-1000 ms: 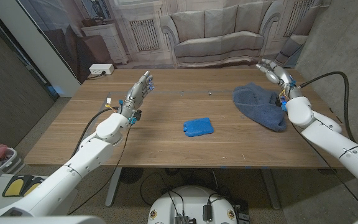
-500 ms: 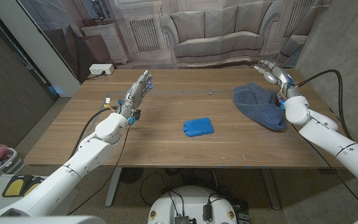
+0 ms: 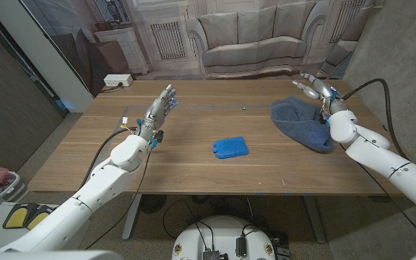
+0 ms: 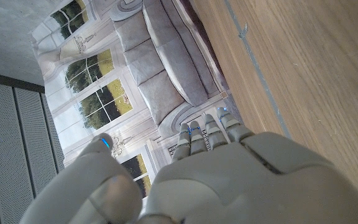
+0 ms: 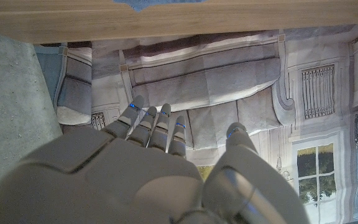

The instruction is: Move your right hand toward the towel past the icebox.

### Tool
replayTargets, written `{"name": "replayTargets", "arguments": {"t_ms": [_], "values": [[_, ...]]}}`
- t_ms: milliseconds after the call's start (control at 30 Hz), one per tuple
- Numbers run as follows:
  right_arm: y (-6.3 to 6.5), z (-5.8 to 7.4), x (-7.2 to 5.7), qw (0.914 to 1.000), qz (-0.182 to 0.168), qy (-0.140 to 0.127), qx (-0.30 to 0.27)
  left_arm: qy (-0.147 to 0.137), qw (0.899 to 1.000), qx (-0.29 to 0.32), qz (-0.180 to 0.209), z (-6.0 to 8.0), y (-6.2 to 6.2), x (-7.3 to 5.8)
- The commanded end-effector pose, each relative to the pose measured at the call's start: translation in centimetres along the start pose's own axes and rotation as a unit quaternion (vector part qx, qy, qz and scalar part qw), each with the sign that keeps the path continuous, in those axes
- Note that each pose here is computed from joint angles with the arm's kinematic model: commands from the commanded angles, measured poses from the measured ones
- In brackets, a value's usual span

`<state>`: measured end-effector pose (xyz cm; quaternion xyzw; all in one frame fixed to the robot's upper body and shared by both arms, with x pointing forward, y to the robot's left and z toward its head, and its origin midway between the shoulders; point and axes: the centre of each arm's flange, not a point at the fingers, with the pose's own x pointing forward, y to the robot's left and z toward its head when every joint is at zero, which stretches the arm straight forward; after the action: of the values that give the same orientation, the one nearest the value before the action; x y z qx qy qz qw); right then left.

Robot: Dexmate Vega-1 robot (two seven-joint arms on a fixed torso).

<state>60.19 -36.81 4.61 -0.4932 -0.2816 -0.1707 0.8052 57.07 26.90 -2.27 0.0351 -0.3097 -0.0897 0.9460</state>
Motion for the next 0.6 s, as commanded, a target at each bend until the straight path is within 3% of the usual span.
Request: {"name": "replayTargets", "arguments": {"t_ms": [33, 600], "values": [[0.45, 0.59, 0.31, 0.9984, 0.02, 0.008, -0.052, -0.002, 1.0, -0.009, 0.009, -0.03, 0.07, -0.74], [0.77, 0.78, -0.17, 0.9953, 0.043, 0.036, -0.078, -0.001, 1.0, -0.008, 0.003, 0.37, 0.62, -0.15]]}}
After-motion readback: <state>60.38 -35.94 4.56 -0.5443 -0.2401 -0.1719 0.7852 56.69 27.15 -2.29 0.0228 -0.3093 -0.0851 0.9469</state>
